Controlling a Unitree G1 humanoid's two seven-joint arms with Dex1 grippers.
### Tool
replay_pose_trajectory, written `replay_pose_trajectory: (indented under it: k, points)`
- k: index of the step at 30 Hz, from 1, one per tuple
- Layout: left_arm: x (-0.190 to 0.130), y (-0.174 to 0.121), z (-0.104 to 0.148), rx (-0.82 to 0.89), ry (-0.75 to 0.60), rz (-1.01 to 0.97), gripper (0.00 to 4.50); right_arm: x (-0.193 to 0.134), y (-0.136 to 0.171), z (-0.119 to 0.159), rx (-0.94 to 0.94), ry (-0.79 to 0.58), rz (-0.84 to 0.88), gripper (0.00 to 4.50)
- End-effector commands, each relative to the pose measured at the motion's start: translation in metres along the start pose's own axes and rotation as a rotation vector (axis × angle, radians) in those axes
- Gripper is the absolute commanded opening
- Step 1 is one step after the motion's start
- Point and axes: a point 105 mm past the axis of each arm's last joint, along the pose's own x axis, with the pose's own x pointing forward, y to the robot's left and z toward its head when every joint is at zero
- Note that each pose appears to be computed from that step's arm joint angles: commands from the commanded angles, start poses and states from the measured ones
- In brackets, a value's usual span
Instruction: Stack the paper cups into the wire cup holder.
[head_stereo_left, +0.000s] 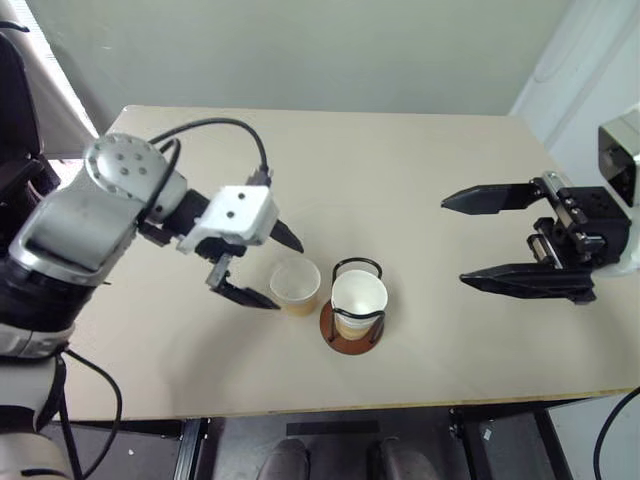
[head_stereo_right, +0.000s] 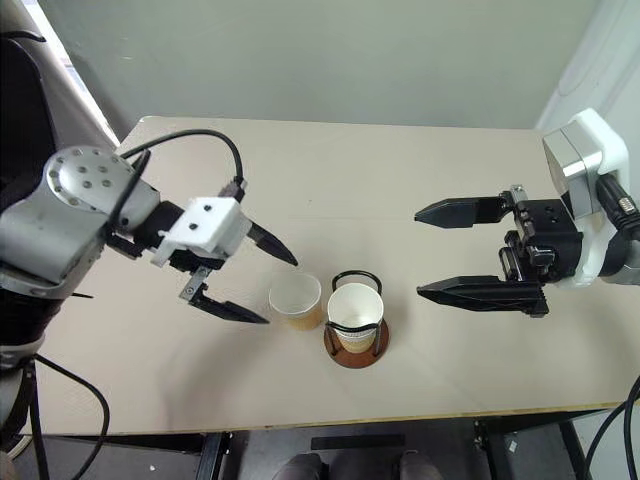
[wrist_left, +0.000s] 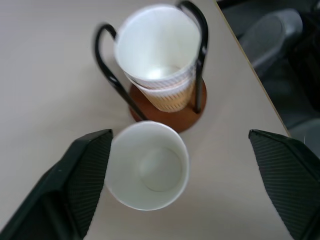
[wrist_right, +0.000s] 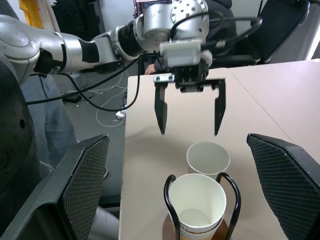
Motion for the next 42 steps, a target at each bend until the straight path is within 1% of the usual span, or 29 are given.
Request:
replay_pose_trajectory:
  k: [1,5,7,12,15,17,18,26,28,29,32,35,37,39,41,42]
  points:
    - [0.005,-0.013,-0.003,0.051,0.054,-0.062,4.46,-0.002,0.002,0.006,-0.041,0.002,-0.017,4.50]
    - [0.018,-0.016,-0.012,0.062,0.098,-0.092,4.46,-0.002,0.001,0.006,-0.041,0.005,-0.023,4.50]
    - [0.024,-0.012,-0.018,0.083,0.139,-0.082,4.46,-0.001,0.002,0.006,-0.041,0.002,-0.025,4.50]
    - [0.037,-0.006,-0.027,0.105,0.186,-0.066,4.46,0.000,0.004,0.007,-0.044,-0.005,-0.029,4.50]
    - [0.042,-0.008,-0.031,0.108,0.196,-0.089,4.46,0.001,0.006,0.007,-0.045,-0.003,-0.035,4.50]
    - [0.043,-0.012,-0.031,0.107,0.190,-0.110,4.10,0.001,0.007,0.008,-0.047,-0.003,-0.037,4.50]
    - [0.043,-0.013,-0.031,0.106,0.191,-0.112,3.85,0.001,0.008,0.008,-0.048,-0.002,-0.039,4.50]
    - [0.042,-0.015,-0.028,0.099,0.166,-0.112,0.96,0.003,0.006,0.010,-0.054,-0.009,-0.044,4.50]
    - [0.041,-0.015,-0.031,0.102,0.185,-0.110,0.20,0.003,0.006,0.010,-0.056,-0.010,-0.044,4.50]
    - [0.041,-0.015,-0.032,0.098,0.188,-0.106,0.04,0.003,0.006,0.010,-0.056,-0.010,-0.044,4.50]
    - [0.038,-0.011,-0.030,0.091,0.180,-0.085,0.04,0.003,0.005,0.009,-0.057,-0.009,-0.044,4.50]
    - [0.027,0.001,-0.021,0.092,0.140,-0.027,0.04,0.002,0.005,0.011,-0.060,-0.008,-0.045,4.50]
    - [0.010,0.018,-0.014,0.092,0.122,0.053,0.04,0.001,0.005,0.012,-0.064,-0.009,-0.048,4.50]
    - [-0.007,0.033,-0.006,0.097,0.092,0.122,0.04,0.000,0.004,0.014,-0.068,-0.011,-0.051,4.50]
    - [-0.027,0.047,0.014,0.131,0.026,0.185,0.04,-0.002,0.006,0.015,-0.064,-0.015,-0.038,4.50]
    - [-0.034,0.050,0.027,0.148,-0.029,0.197,0.04,-0.003,0.008,0.015,-0.059,-0.013,-0.029,4.50]
